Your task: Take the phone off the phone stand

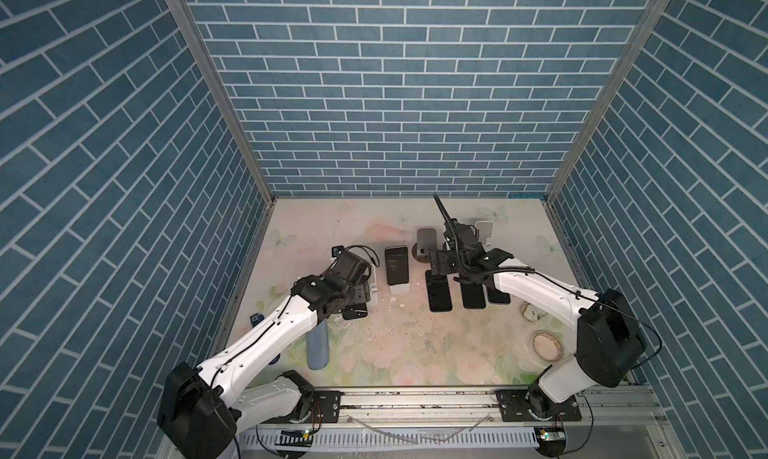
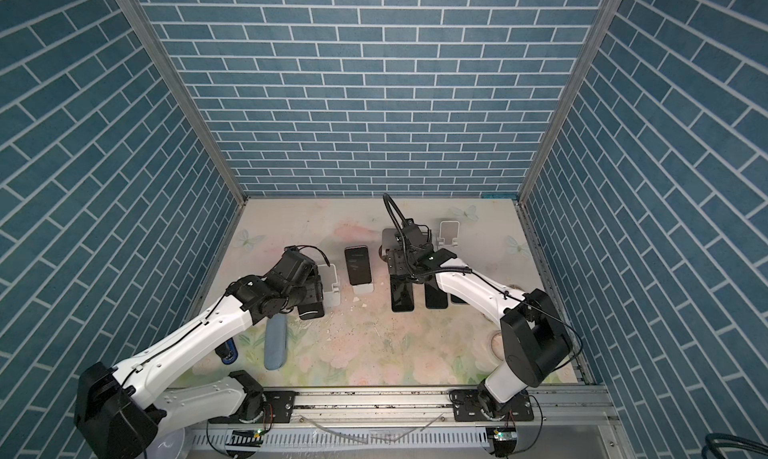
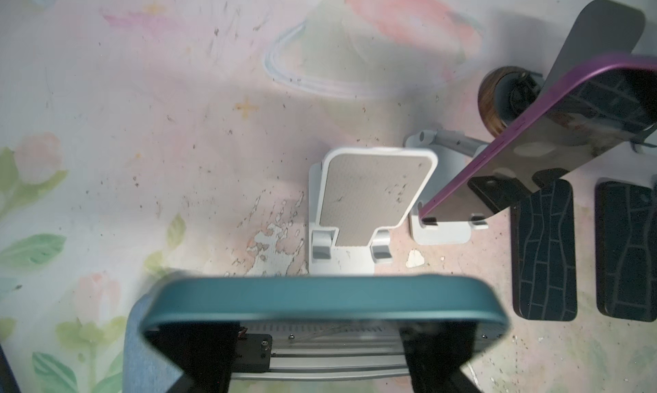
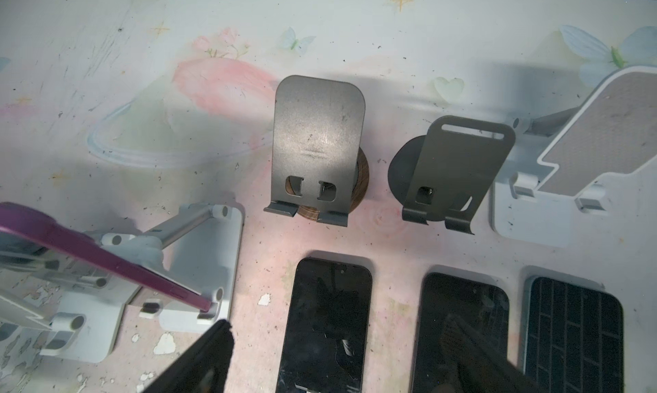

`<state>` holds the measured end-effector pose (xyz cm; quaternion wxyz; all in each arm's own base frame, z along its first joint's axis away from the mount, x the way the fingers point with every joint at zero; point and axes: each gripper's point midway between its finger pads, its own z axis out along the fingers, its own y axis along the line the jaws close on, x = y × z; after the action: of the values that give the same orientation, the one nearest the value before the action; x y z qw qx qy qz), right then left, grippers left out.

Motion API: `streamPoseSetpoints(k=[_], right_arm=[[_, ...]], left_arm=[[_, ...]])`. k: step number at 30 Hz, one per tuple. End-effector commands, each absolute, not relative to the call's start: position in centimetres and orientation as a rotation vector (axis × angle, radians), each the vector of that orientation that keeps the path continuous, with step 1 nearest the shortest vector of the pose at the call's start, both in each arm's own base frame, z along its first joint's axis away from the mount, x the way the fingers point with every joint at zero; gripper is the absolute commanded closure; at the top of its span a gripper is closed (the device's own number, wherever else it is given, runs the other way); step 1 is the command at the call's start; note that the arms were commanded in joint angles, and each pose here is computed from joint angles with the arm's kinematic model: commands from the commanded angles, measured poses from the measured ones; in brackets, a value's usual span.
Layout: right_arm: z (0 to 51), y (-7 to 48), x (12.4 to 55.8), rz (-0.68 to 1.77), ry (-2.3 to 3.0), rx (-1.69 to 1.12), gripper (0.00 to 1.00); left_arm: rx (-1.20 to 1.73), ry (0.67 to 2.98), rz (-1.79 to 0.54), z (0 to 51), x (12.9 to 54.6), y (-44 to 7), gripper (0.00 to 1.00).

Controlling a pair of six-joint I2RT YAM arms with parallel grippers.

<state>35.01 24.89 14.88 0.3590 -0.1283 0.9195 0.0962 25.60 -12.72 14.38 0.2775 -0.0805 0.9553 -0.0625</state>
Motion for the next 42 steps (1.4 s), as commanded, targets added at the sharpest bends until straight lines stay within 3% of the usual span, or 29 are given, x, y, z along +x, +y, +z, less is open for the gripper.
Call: streamPoseSetpoints(k=[1, 15, 42], right_arm=[[15.0, 24.1, 34.5, 0.243, 2.363, -0.32, 0.07], [14.7, 23.9, 34.1, 0.247, 2.357, -0.321, 0.07], [13.8, 22.8, 33.6, 0.214, 2.346, -0.32, 0.07]], left_arm=[[-0.282, 2.602, -0.204, 13.6, 24.4, -12.9, 0.55], [-0.351, 2.73, -0.154, 9.0, 22.2, -13.3, 0.55], [-0.211, 2.949, -0.032, 2.3, 19.4, -16.5, 0.55]])
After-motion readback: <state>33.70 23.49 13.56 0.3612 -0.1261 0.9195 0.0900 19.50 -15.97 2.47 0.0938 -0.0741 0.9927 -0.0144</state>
